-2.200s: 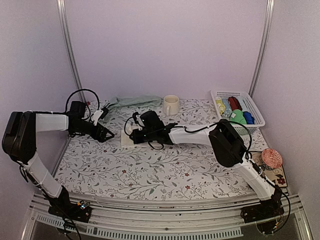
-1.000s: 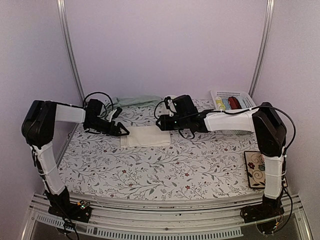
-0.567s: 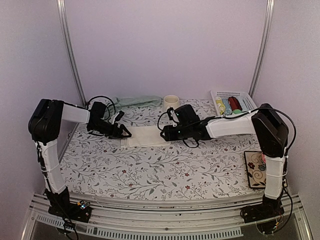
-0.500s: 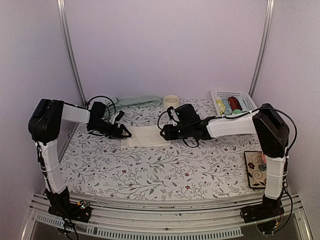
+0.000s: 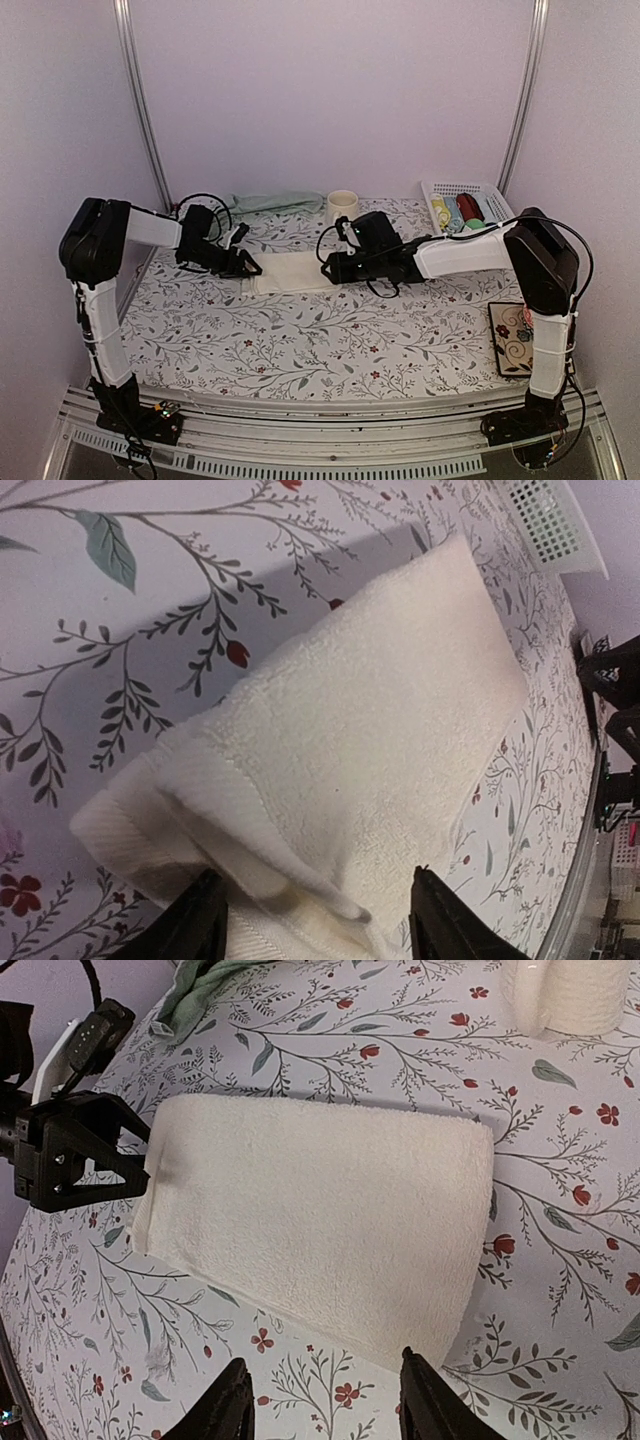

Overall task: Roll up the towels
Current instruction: Smooth out the towel at the center of the board.

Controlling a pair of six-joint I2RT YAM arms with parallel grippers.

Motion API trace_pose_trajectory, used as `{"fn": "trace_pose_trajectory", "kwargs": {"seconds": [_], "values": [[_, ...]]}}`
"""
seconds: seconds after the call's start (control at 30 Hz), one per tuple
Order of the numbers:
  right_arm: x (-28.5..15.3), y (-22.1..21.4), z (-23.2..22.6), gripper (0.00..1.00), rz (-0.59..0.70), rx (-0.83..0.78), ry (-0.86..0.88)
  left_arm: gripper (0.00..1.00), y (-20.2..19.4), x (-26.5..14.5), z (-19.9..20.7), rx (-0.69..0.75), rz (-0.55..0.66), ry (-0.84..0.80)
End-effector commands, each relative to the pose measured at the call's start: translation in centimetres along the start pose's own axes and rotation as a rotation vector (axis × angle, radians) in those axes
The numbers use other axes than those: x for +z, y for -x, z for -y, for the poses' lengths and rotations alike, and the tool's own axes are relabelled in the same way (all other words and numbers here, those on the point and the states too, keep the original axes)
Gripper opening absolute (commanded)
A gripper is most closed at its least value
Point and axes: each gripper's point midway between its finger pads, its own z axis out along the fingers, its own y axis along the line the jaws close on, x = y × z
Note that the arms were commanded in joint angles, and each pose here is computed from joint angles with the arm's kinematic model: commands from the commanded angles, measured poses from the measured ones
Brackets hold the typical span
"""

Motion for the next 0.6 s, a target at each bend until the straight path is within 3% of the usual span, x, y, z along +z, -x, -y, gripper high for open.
{"fn": "trace_pose_trajectory", "kwargs": {"seconds": [0.0, 0.2, 0.27, 0.4, 0.57], "values": [[-0.9, 1.3, -0.8, 0.50, 0.042, -0.011, 0.020, 0.60, -0.9, 1.2, -0.3, -0.019, -0.033, 0.001], [-0.9, 1.2, -0.6, 0.50, 0.040, -0.014, 0.015, 0.47, -1.0, 1.2, -0.5, -0.023, -0.035, 0.004], [-0.9, 1.1, -0.6, 0.50, 0.038, -0.015, 0.012, 0.39, -0.8, 1.1, -0.4, -0.020, -0.031, 0.000], [-0.8, 1.0, -0.5, 0.50, 0.035, -0.021, 0.009, 0.13, -0.2, 0.6, -0.1, -0.008, -0.014, -0.003], [-0.8, 1.0, -0.4, 0.50, 0.034, -0.022, 0.007, 0.02, 1.1, -0.6, 0.5, 0.012, 0.013, -0.005]]}}
